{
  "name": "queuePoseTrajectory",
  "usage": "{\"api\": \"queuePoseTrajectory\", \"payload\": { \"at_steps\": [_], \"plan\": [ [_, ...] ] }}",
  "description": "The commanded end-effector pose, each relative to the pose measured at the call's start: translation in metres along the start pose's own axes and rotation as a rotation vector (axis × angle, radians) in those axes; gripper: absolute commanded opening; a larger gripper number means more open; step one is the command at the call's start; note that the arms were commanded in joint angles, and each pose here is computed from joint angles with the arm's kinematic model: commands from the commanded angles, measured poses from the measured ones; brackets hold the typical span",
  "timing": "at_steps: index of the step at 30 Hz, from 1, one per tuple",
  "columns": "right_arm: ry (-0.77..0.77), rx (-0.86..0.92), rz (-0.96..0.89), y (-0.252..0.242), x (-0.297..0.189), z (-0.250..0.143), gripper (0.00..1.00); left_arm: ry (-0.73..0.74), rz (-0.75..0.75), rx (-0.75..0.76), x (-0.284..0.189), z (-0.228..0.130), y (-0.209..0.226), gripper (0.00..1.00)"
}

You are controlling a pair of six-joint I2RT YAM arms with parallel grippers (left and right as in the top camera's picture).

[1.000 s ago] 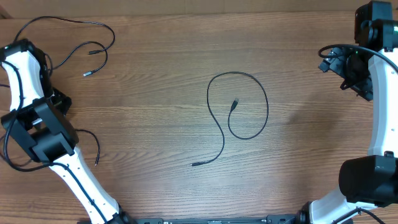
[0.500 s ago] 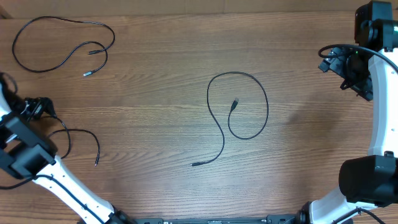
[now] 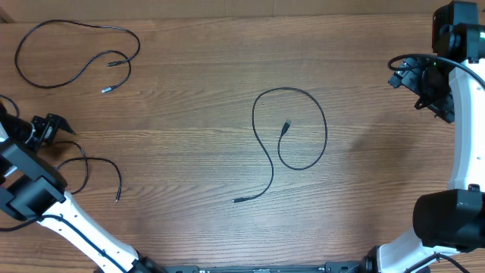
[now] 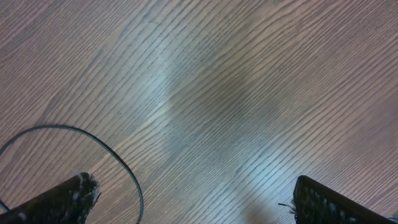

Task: Untangle cables

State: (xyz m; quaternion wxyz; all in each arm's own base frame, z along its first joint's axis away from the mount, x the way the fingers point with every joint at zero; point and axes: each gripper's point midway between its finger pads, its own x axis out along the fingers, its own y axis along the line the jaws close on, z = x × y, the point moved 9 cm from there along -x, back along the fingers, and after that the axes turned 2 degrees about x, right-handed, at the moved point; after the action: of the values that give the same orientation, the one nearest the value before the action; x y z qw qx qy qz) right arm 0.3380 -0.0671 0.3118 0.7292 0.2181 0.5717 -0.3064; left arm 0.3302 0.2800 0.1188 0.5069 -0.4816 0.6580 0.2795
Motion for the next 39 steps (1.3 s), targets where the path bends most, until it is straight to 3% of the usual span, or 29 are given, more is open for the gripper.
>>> {"api": "queuePoseTrajectory", "payload": {
  "at_steps": [1, 8, 10, 13, 15, 18, 20, 24, 27, 39],
  "plan": [
    [-0.021, 0.000, -0.007, -0.003, -0.004, 0.000, 1.00, 0.025, -0.006, 0.009, 0.016, -0.001, 0.001, 0.95],
    [-0.021, 0.000, -0.008, -0.003, -0.004, 0.000, 1.00, 0.001, 0.073, -0.020, 0.043, 0.005, 0.014, 0.87],
    [-0.021, 0.000, -0.007, -0.003, -0.004, 0.000, 1.00, -0.023, 0.104, -0.023, 0.044, 0.008, 0.016, 0.80],
    [-0.021, 0.000, -0.007, -0.003, -0.004, 0.000, 1.00, -0.065, 0.143, -0.019, 0.043, 0.013, 0.018, 0.51],
    [-0.021, 0.000, -0.007, -0.003, -0.004, 0.000, 1.00, -0.088, 0.157, -0.016, 0.043, 0.016, 0.019, 0.38],
    [-0.021, 0.000, -0.007, -0.003, -0.004, 0.000, 1.00, -0.120, 0.146, -0.011, 0.042, 0.021, 0.017, 0.33],
    [-0.021, 0.000, -0.007, -0.003, -0.004, 0.000, 1.00, -0.151, 0.133, -0.006, 0.042, 0.026, 0.015, 0.23],
    [-0.021, 0.000, -0.007, -0.003, -0.004, 0.000, 1.00, -0.190, 0.112, 0.004, 0.042, 0.032, 0.011, 0.19],
    [-0.021, 0.000, -0.007, -0.003, -0.004, 0.000, 1.00, -0.218, 0.100, 0.013, 0.041, 0.035, 0.007, 0.05],
    [-0.021, 0.000, -0.007, -0.003, -0.004, 0.000, 1.00, -0.389, 0.041, 0.135, 0.030, 0.053, -0.024, 0.04]
  ]
}}
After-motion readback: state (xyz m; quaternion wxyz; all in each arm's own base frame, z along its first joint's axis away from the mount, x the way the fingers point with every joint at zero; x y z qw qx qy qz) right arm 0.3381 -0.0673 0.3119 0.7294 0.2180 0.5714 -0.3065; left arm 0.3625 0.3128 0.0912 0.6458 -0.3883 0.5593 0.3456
